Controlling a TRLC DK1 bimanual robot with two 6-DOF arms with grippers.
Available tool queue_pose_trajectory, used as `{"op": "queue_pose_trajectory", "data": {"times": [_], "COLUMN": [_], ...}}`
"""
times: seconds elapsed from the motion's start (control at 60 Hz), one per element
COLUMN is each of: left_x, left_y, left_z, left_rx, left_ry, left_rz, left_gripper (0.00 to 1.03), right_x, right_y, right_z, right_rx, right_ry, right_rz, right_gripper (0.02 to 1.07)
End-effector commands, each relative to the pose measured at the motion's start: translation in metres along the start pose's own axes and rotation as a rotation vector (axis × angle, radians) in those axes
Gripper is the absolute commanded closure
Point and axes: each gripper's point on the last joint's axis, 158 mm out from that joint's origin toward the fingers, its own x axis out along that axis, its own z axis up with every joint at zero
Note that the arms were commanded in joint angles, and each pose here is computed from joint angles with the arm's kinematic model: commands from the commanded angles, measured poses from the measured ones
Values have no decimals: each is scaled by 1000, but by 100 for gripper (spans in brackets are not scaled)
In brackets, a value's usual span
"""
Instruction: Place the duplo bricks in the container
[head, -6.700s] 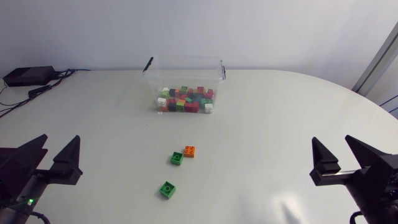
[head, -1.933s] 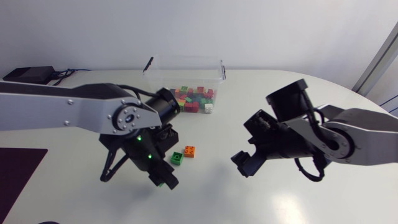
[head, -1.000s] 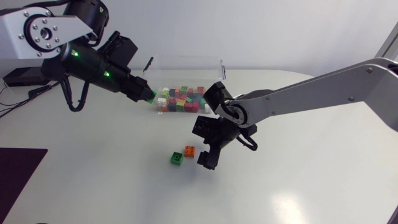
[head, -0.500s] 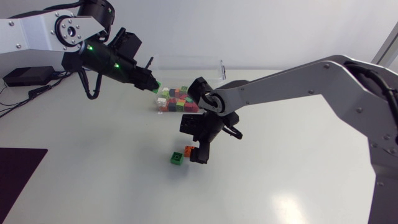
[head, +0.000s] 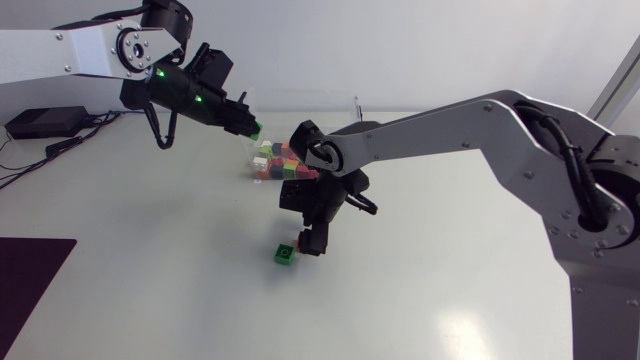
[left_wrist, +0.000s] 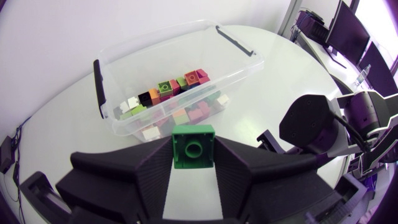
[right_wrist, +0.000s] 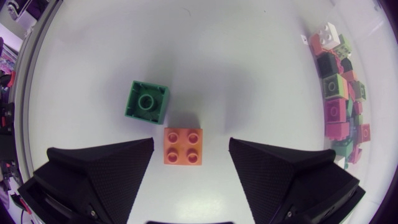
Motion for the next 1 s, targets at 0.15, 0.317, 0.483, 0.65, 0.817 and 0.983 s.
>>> {"op": "queue_pose_trajectory", "data": {"times": [0.15,0.317,0.483,0.65,0.817,0.983], "left_x": [7,11,19,25,31,40], "left_y": [17,19,21,27,37,39], "left_z": [20,24,30,43,55,64], "left_rx": [-10,-9,-15,-26,-46,-57], "left_ry": [-52,-58,-70,-94,-128,-143], "left_rz": [-4,-8,-8,-3,9,6], "left_gripper": [75,75,75,75,74,74], "right_x": [19,22,21,4,-19,-37], "right_y": [4,5,11,18,28,34], "right_z": [-3,-13,-18,-20,-21,-21], "right_rx": [-9,-3,11,16,13,26], "right_ry": [39,79,97,87,67,47], "right_rz": [19,18,35,24,9,0], "right_gripper": [65,65,75,76,76,76]}}
